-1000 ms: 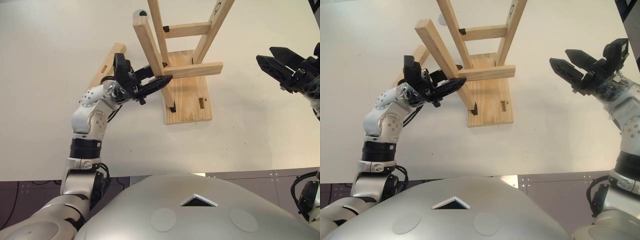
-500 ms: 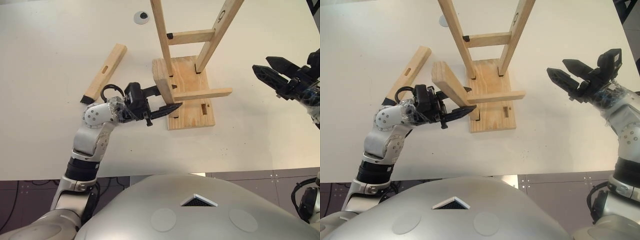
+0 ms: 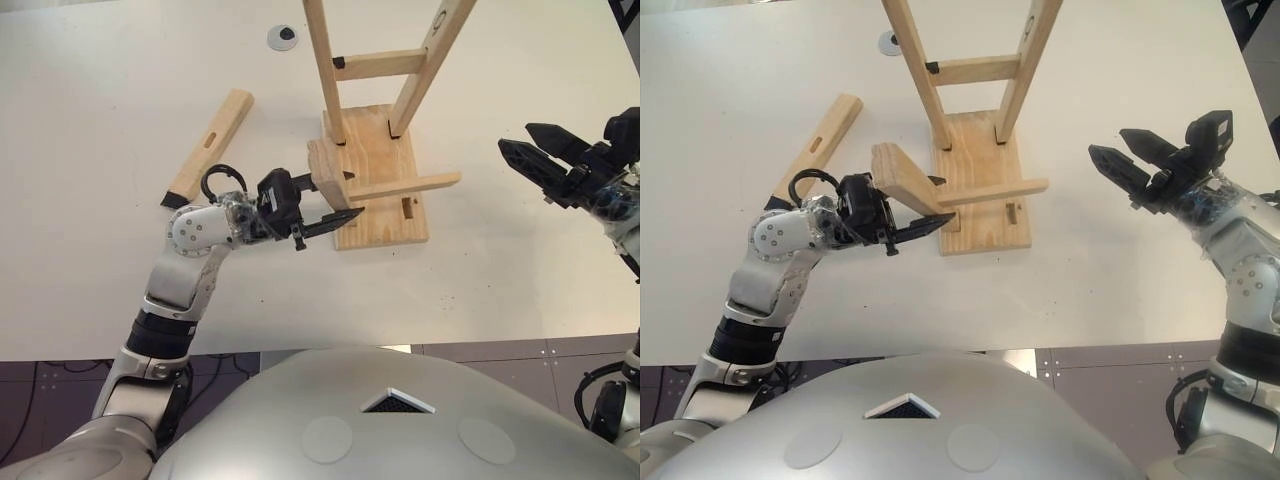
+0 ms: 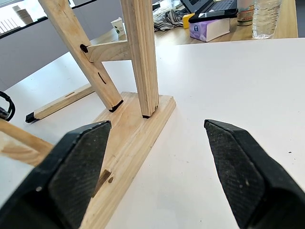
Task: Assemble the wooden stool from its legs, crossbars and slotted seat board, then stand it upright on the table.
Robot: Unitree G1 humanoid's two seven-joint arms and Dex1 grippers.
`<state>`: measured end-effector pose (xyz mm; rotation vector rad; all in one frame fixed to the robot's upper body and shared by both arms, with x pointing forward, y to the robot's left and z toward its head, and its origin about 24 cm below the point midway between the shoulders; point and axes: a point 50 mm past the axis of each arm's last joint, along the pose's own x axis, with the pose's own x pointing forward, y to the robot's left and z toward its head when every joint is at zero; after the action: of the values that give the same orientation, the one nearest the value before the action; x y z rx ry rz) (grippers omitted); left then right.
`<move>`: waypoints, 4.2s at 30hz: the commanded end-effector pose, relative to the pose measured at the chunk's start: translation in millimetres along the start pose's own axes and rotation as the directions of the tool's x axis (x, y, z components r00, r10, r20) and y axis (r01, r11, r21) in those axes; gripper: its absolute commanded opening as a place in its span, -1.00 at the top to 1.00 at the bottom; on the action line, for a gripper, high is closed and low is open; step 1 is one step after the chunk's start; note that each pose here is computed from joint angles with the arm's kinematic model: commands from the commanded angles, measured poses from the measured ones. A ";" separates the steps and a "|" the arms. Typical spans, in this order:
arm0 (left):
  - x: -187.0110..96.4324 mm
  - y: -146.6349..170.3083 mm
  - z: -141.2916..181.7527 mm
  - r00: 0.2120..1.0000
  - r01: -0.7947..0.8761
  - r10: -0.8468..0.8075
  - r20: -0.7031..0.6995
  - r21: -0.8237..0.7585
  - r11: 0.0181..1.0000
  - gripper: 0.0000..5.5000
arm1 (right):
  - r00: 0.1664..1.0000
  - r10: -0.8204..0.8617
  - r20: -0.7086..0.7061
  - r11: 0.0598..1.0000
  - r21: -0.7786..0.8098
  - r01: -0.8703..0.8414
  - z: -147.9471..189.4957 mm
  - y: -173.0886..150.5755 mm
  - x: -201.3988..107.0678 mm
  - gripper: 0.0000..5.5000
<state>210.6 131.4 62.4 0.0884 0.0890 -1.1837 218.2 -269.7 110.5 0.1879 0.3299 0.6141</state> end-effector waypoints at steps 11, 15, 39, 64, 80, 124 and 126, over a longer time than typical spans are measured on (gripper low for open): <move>-84.6 69.5 -1.5 0.907 -0.237 0.268 -0.325 0.132 0.962 -0.44 | 0.998 -0.060 -0.004 0.998 0.017 0.060 -16.7 4.2 -9.5 -0.31; -88.8 99.1 -4.4 0.826 -0.464 0.485 -0.289 0.139 0.875 -0.44 | 0.998 -0.067 0.001 0.998 0.019 0.067 -18.6 4.7 -7.6 -0.31; -101.8 125.7 -20.7 0.687 -0.665 0.605 -0.403 -0.014 0.746 0.24 | 0.992 -0.080 0.099 0.997 0.003 0.081 4.6 0.4 1.7 -0.31; 9.0 71.9 194.7 0.804 0.485 -0.337 0.490 -0.210 0.849 0.26 | 0.573 0.565 0.594 0.669 0.077 -0.739 177.5 155.5 67.5 -0.58; 14.3 62.7 197.7 0.777 0.538 -0.370 0.510 -0.230 0.811 0.26 | 0.592 0.570 0.570 0.658 0.114 -0.744 170.6 159.7 77.7 0.01; -21.1 108.4 154.5 0.926 0.206 -0.047 0.375 -0.398 0.894 -0.79 | 0.939 0.151 0.308 0.956 0.195 -0.217 0.3 61.5 61.2 0.24; -21.5 109.7 152.3 0.931 0.194 -0.039 0.364 -0.400 0.896 -0.79 | 0.948 0.139 0.287 0.960 0.196 -0.201 -4.9 58.5 62.6 0.24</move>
<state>305.5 174.7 217.9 -0.5542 0.0284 -1.2781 232.5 -188.8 112.1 0.5145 0.1028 0.7160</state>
